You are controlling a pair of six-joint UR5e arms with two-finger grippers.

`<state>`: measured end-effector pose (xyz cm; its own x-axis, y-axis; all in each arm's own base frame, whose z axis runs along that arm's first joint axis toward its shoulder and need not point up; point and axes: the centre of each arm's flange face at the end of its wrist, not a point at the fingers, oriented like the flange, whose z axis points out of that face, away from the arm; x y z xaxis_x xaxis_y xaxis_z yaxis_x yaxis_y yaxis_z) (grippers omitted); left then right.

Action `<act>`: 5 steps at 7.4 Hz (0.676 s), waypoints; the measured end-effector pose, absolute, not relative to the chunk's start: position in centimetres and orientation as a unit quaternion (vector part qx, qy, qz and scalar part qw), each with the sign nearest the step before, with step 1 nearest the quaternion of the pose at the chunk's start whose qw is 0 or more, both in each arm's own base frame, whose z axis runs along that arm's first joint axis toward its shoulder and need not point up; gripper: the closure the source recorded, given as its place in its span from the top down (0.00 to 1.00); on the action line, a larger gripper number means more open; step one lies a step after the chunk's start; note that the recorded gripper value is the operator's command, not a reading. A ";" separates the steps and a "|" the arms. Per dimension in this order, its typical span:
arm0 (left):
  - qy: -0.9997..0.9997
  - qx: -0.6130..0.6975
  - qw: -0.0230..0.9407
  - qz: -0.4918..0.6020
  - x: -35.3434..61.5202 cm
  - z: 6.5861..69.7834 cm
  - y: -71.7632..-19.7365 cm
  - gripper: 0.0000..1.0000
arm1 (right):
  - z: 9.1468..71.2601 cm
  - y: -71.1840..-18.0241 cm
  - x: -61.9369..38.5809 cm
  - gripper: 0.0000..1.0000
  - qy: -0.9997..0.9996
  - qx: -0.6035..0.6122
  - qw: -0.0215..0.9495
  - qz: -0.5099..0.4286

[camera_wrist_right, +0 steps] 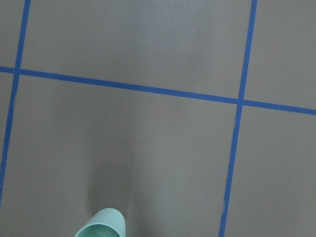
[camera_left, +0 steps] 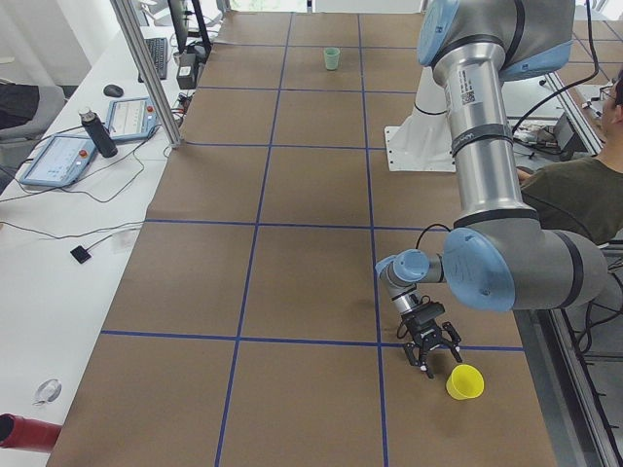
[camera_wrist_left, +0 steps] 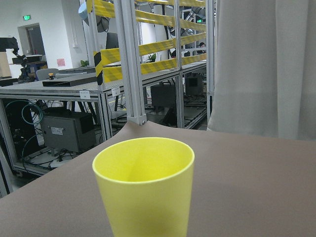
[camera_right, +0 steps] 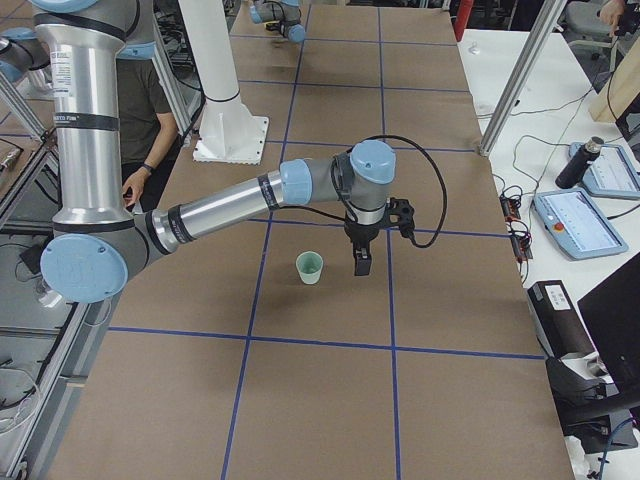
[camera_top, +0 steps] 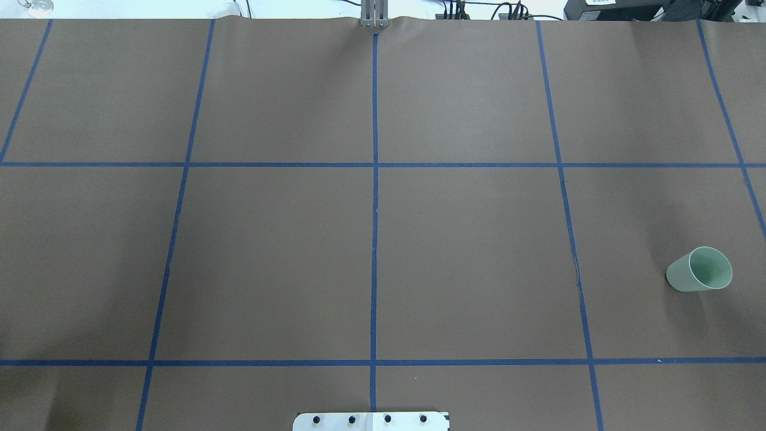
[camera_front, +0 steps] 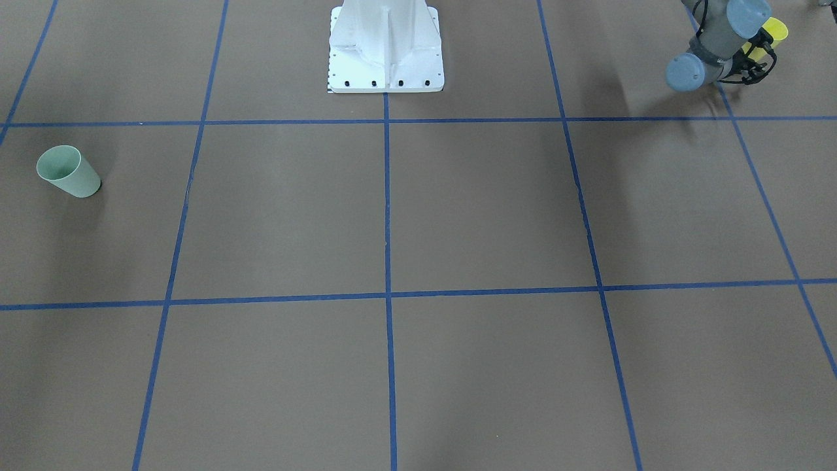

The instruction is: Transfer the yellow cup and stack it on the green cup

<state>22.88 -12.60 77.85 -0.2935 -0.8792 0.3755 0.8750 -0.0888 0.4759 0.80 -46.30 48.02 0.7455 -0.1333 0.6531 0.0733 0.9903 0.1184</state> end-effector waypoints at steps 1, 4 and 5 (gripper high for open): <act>-0.319 0.004 0.593 -0.739 22.7 78.0 -12.3 0.95 | 47.7 -46.3 0.9 1.00 -0.350 0.046 0.934 -0.056; -0.319 0.007 0.591 -0.741 22.0 78.7 -11.8 0.95 | 47.2 -46.3 0.9 1.00 -0.346 0.052 0.935 -0.057; -0.317 0.008 0.592 -0.741 21.9 79.2 -11.5 0.95 | 47.2 -46.2 0.9 1.00 -0.345 0.053 0.935 -0.057</act>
